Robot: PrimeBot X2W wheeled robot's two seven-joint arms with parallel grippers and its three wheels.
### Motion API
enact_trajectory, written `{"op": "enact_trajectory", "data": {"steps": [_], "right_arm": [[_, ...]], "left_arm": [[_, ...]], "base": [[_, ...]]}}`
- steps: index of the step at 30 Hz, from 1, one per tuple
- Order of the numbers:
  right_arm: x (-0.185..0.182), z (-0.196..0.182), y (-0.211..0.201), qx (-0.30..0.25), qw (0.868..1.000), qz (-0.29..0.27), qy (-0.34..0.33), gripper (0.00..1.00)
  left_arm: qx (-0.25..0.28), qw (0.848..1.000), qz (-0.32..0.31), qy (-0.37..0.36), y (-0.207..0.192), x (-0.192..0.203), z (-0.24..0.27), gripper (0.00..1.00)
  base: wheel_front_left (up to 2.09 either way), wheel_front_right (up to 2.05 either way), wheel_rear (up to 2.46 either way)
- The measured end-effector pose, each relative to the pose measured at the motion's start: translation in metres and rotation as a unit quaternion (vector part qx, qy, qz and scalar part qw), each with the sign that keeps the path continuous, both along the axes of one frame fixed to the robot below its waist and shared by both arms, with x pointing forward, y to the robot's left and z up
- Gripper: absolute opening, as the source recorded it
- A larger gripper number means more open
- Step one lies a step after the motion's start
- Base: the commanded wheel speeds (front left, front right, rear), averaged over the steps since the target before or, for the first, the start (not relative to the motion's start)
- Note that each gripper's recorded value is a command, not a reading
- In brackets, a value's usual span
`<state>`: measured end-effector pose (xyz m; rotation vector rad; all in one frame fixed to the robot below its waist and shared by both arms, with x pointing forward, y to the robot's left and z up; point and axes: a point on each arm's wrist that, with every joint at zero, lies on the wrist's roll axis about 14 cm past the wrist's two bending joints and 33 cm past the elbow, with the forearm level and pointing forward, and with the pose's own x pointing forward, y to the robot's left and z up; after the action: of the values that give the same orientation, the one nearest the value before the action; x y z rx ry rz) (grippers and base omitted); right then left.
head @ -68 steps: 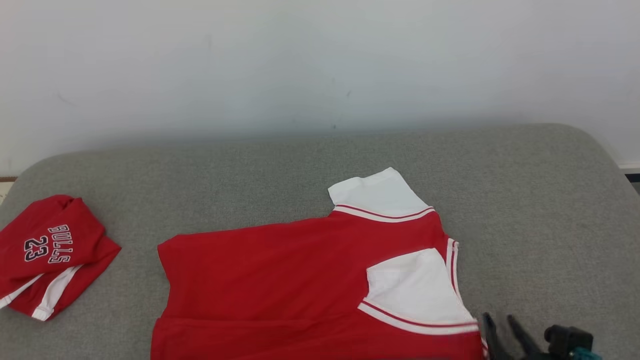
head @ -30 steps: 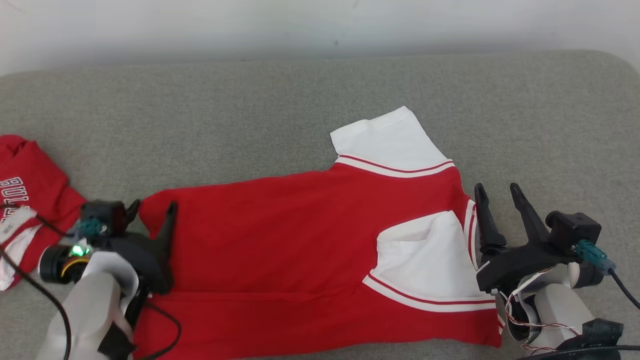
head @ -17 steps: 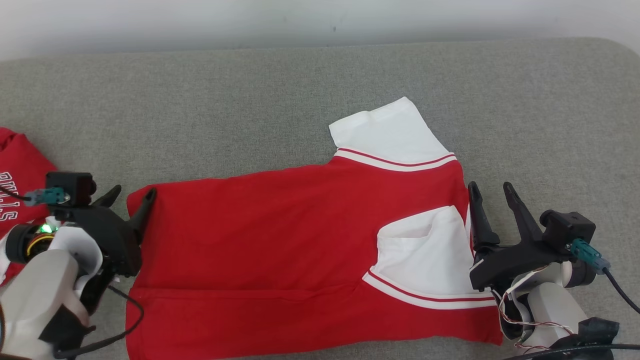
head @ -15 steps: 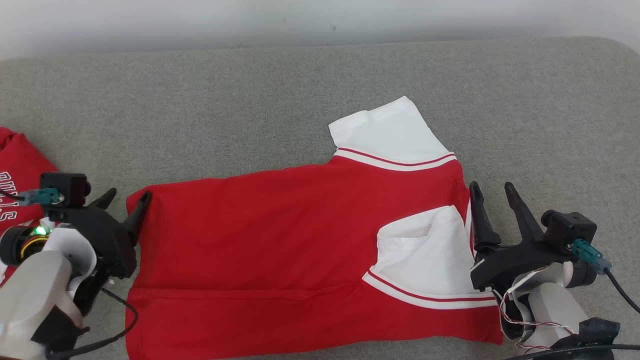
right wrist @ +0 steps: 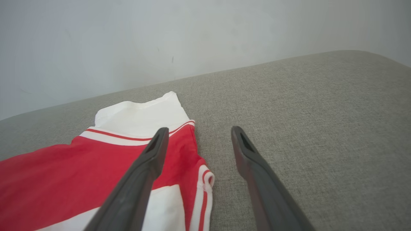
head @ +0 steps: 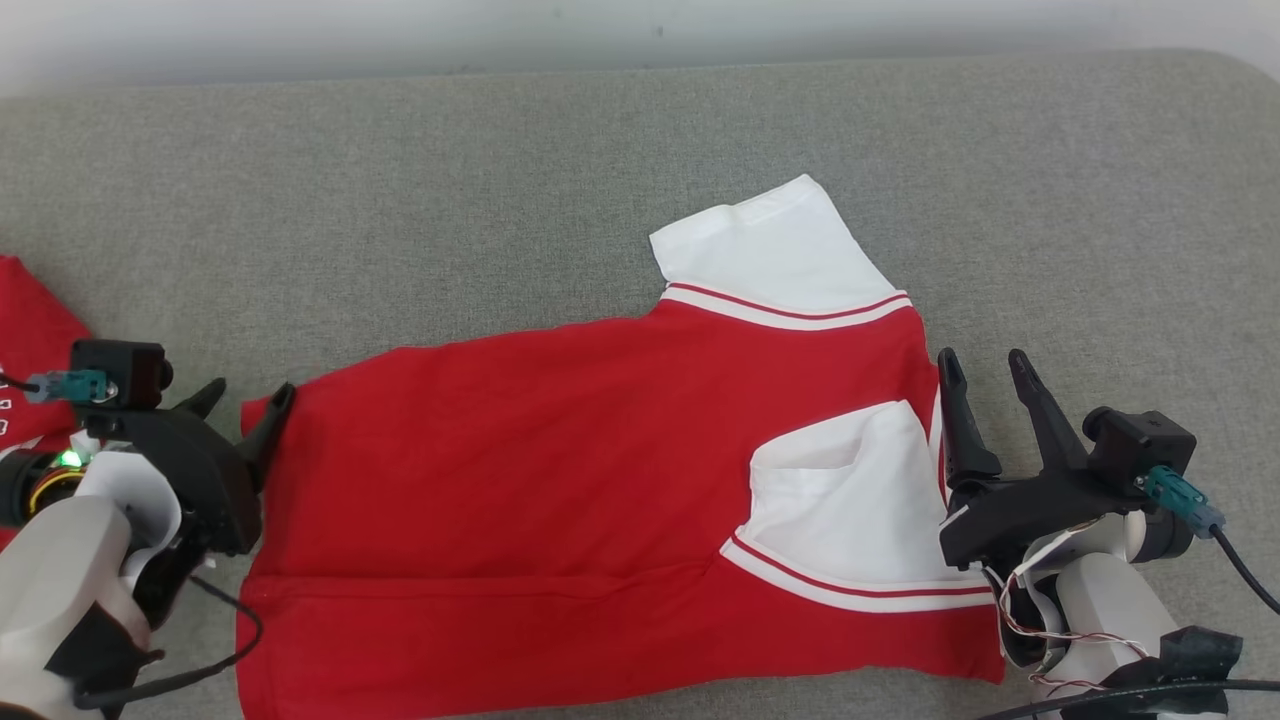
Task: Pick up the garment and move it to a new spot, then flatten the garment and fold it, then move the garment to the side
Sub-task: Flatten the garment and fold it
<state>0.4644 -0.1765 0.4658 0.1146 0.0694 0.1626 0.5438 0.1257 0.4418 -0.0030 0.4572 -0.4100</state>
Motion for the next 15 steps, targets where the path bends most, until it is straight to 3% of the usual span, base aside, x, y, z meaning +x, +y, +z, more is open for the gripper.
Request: {"op": "enact_trajectory", "data": {"steps": [8, 15], "right_arm": [[-0.001, 0.001, 0.000, 0.004, 1.000, -0.004, -0.001, 1.00], [0.000, 0.002, 0.002, 0.008, 1.000, -0.004, -0.002, 1.00]], "left_arm": [[0.009, 1.000, -0.006, 0.018, 0.005, -0.008, -0.008, 1.00], [-0.027, 1.000, 0.000, 0.006, 0.000, -0.007, 0.002, 1.00]], "base": [[0.00, 0.00, 0.00], [0.00, 0.00, 0.00]]}}
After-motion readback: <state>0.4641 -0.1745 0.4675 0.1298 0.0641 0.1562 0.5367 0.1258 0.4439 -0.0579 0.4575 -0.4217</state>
